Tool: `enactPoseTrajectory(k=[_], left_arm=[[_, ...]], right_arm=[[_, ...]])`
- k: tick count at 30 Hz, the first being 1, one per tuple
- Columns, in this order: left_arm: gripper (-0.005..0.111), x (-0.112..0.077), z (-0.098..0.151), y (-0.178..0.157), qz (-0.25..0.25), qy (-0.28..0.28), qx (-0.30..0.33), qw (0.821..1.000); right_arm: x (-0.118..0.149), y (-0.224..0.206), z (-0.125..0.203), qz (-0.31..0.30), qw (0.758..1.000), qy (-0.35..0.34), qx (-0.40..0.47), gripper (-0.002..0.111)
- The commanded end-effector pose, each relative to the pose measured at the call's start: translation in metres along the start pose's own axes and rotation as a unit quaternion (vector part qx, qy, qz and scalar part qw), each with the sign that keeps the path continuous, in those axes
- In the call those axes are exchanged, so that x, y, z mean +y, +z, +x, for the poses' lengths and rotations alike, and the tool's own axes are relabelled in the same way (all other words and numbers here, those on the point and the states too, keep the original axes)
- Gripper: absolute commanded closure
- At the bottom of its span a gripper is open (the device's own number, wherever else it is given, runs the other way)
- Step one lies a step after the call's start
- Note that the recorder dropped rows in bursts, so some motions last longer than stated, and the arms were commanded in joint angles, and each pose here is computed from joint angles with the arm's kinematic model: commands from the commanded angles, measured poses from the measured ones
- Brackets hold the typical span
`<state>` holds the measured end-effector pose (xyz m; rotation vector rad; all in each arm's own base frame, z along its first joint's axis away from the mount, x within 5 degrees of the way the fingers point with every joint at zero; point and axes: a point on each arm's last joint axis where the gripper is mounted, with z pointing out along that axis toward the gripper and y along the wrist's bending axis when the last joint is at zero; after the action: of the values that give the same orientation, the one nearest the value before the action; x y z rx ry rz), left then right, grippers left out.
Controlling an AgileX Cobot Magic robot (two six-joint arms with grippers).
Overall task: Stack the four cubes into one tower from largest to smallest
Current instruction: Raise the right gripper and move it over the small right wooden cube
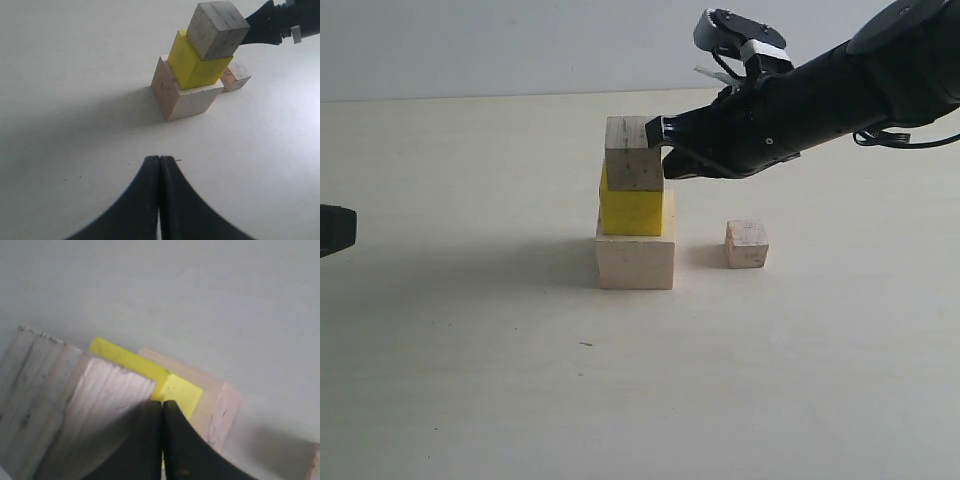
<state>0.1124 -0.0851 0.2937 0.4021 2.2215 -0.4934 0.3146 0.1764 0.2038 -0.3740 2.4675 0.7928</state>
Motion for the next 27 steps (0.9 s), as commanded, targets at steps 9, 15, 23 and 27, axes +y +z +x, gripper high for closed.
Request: enactPoseTrajectory(k=[9,15,23,27], left_arm=[[0.107,0.000,0.000,0.000,0.004,-0.002,-0.005,1.000],[0.107,0.000,0.001,0.000,0.001,0.000,-0.001,1.000],[0.107,0.002,0.003,0.000,-0.008,0.006,0.011,1.000],[0.107,0.003,0.005,-0.001,-0.013,0.006,0.026,1.000]], right_arm=[[-0.003,0.000,-0.002,0.009,1.000,-0.011,-0.010,0.108],[-0.004,-0.004,-0.003,0.023,0.999,-0.023,-0.012,0.108],[0.004,-0.043,-0.010,0.080,0.996,-0.017,-0.028,0.108],[0.000,-0.066,-0.004,0.132,0.991,-0.005,0.003,0.108]])
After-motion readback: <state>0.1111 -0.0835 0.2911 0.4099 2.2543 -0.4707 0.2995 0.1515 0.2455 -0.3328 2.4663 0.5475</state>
